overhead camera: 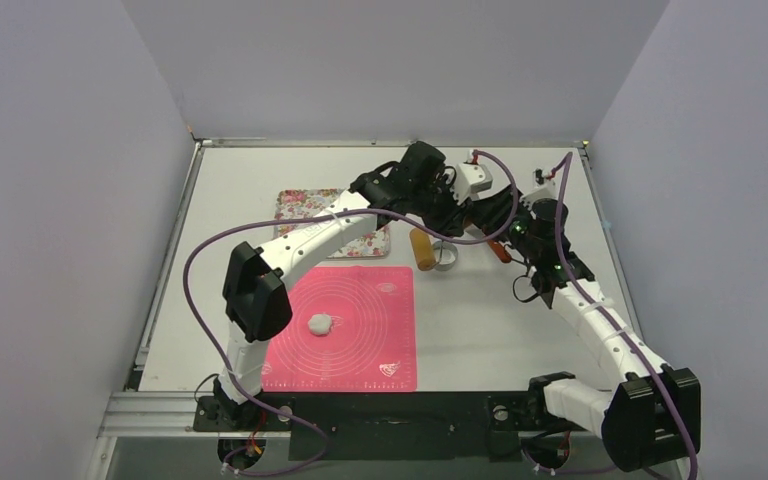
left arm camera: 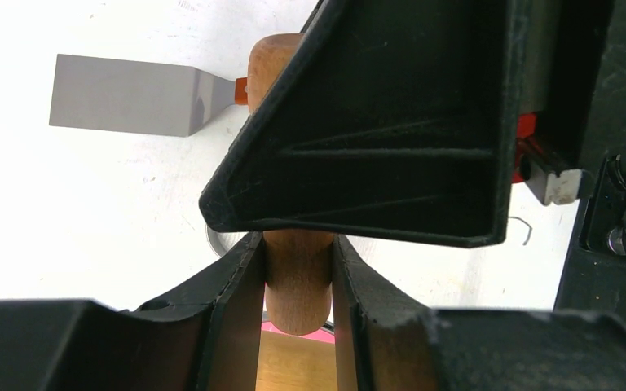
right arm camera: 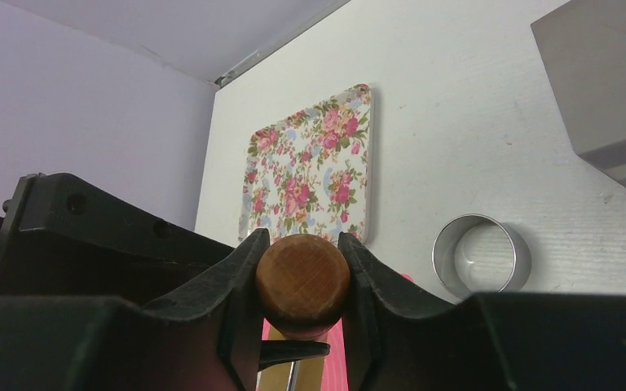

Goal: Roll out the dumpling wrappers from the dough
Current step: Pick up the rolling pin from the center of the board, then flatten out the dough on the work surface.

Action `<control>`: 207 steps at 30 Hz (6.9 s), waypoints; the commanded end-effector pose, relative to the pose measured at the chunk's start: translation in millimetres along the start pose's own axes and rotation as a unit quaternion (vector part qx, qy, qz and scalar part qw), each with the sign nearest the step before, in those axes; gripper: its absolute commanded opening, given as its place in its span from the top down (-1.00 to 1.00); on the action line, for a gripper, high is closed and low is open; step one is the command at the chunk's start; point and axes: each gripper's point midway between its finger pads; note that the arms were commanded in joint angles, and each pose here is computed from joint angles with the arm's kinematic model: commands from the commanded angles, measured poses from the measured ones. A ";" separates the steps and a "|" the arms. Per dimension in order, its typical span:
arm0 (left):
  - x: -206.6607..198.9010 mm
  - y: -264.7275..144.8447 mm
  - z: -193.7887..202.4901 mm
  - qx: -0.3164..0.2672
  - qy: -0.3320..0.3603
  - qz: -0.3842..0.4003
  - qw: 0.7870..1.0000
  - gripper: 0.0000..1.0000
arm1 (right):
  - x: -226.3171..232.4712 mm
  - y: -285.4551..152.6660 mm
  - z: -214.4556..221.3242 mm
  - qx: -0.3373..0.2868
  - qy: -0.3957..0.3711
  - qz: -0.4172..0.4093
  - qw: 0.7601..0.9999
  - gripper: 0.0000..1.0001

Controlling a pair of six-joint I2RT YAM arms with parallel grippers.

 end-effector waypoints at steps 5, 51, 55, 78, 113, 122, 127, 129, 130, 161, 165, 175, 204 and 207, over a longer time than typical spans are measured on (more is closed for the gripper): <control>6.8 -39.9 -31.4 -0.039 -0.005 -0.008 0.999 0.17 | 23.3 0.2 -14.3 -0.035 -0.094 -0.005 0.995 1.00; 99.0 -389.9 268.6 -0.047 -0.355 -0.307 0.882 -0.02 | 219.5 35.3 264.3 0.128 -0.450 -0.399 0.789 1.00; 104.7 -386.8 270.1 -0.054 -0.364 -0.298 0.881 -0.03 | 220.8 39.9 267.1 0.134 -0.452 -0.392 0.790 1.00; 131.4 -390.7 271.7 -0.047 -0.405 -0.320 0.855 -0.05 | 220.9 20.5 285.4 0.154 -0.493 -0.430 0.740 1.00; 117.5 -393.4 273.8 -0.008 -0.360 -0.346 0.866 -0.05 | 131.7 40.5 349.0 0.260 -0.469 -0.371 0.758 1.00; 120.1 -389.9 278.3 -0.006 -0.368 -0.339 0.866 -0.05 | 178.0 50.8 310.6 0.188 -0.525 -0.338 0.759 1.00; 116.7 -389.4 278.6 -0.005 -0.367 -0.338 0.867 -0.05 | 228.8 35.6 268.7 0.114 -0.534 -0.353 0.760 1.00; 116.1 -389.8 278.0 -0.005 -0.366 -0.339 0.867 -0.05 | 241.7 22.4 267.9 0.104 -0.534 -0.374 0.751 1.00; 115.8 -389.9 277.4 -0.005 -0.366 -0.339 0.867 -0.05 | 246.3 17.0 269.5 0.103 -0.530 -0.388 0.748 1.00; 117.0 -389.0 279.7 -0.007 -0.365 -0.344 0.865 -0.05 | 151.5 33.1 348.4 0.228 -0.556 -0.364 0.712 1.00; 117.2 -387.3 281.7 -0.007 -0.368 -0.342 0.865 -0.05 | 162.6 26.6 349.1 0.219 -0.552 -0.372 0.713 1.00; 76.2 -348.5 239.4 -0.066 -0.304 -0.212 0.927 -0.05 | 238.1 25.6 288.1 0.134 -0.506 -0.418 0.743 1.00; -43.9 -271.5 219.3 -0.232 0.068 0.023 0.970 -0.33 | 254.7 8.6 279.1 0.121 -0.438 -0.496 0.740 1.00; -38.4 -269.8 221.6 -0.233 0.060 0.022 0.970 -0.33 | 258.0 4.0 280.7 0.120 -0.436 -0.502 0.738 1.00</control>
Point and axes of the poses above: each gripper's point midway between its finger pads, its own y axis out along the fingers, its own x axis along the line the jaws close on, z = x × y, and after that the axes turned 1 degree about y, right-handed
